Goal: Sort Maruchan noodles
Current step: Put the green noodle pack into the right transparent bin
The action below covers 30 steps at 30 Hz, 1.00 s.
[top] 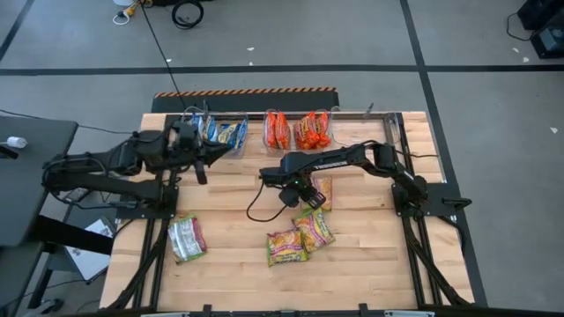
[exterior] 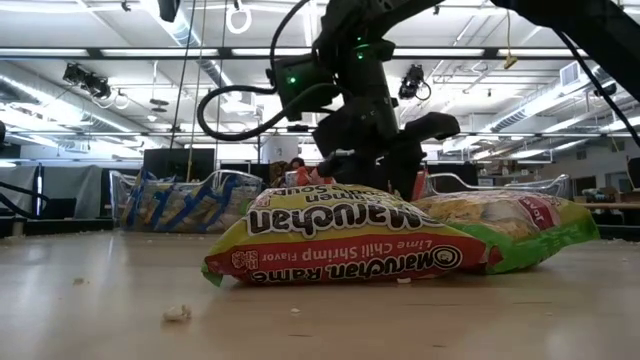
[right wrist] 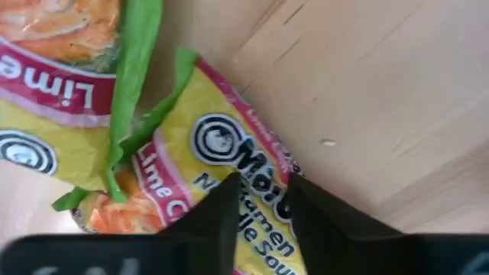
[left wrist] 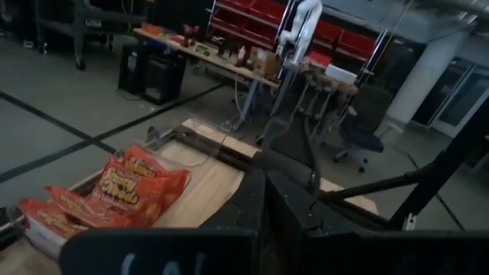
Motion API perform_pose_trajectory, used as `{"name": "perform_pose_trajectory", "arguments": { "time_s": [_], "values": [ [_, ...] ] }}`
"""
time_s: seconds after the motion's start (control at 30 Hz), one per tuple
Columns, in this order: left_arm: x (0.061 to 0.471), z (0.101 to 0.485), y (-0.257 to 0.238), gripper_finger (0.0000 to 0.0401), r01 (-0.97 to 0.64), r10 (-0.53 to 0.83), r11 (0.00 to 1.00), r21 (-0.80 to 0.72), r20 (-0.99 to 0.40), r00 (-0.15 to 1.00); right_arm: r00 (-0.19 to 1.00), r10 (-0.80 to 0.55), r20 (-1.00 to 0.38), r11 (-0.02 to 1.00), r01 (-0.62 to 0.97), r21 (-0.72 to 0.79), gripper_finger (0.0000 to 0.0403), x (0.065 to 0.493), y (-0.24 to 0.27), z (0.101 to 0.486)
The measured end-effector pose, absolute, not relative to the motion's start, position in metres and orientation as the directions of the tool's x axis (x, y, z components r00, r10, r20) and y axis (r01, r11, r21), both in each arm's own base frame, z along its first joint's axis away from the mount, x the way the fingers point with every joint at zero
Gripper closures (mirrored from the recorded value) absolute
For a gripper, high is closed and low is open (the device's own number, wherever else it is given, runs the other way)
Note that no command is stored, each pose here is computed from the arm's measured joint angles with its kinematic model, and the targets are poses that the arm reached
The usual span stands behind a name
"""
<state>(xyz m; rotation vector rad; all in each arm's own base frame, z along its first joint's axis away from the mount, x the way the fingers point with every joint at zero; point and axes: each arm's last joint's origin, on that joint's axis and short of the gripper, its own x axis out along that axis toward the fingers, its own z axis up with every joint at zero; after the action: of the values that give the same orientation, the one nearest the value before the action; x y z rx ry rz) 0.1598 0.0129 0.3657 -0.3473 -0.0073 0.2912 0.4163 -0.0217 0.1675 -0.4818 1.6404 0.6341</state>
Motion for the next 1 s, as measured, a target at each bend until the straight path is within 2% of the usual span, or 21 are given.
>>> {"name": "perform_pose_trajectory", "arguments": {
  "time_s": [0.13, 0.2, 0.33, 0.47, 0.6, 0.73, 0.87, 1.0],
  "values": [
    [0.163, 0.364, 0.013, 0.0381, -0.284, 0.282, 0.899, -0.333, -0.055, 0.958, -0.167, 0.027, -0.986, 0.751, -0.647, 0.13, 0.0365, 0.415, -0.017, 0.17],
    [0.163, 0.364, 0.013, 0.0381, -0.285, 0.283, 0.899, -0.333, -0.057, 0.958, -0.167, 0.018, -0.986, 0.748, -0.652, 0.124, 0.0391, 0.414, -0.014, 0.174],
    [0.157, 0.366, 0.013, 0.0381, -0.28, 0.282, 0.903, -0.325, -0.041, 0.958, -0.142, -0.053, -0.988, 0.75, -0.659, 0.055, 0.0396, 0.406, -0.001, 0.197],
    [0.148, 0.369, 0.013, 0.0381, -0.277, 0.283, 0.91, -0.308, -0.028, 0.959, -0.065, -0.132, -0.989, 0.765, -0.641, -0.06, 0.0398, 0.385, 0.008, 0.247],
    [0.142, 0.371, 0.012, 0.0381, -0.273, 0.283, 0.916, -0.295, -0.009, 0.959, 0.058, -0.257, -0.965, 0.745, -0.624, -0.236, 0.0399, 0.35, 0.01, 0.305],
    [0.143, 0.372, 0.012, 0.0381, -0.269, 0.283, 0.913, -0.306, -0.001, 0.959, 0.149, -0.354, -0.923, 0.738, -0.561, -0.374, 0.04, 0.303, -0.013, 0.348],
    [0.152, 0.375, 0.012, 0.0381, -0.231, 0.26, 0.913, -0.338, 0.043, 0.965, 0.175, -0.424, -0.889, 0.724, -0.524, -0.449, 0.04, 0.257, -0.049, 0.359],
    [0.17, 0.379, 0.012, 0.0381, -0.201, 0.254, 0.915, -0.35, 0.113, 0.96, 0.235, -0.491, -0.839, 0.649, -0.543, -0.532, 0.0401, 0.228, -0.086, 0.343]
  ]
}}
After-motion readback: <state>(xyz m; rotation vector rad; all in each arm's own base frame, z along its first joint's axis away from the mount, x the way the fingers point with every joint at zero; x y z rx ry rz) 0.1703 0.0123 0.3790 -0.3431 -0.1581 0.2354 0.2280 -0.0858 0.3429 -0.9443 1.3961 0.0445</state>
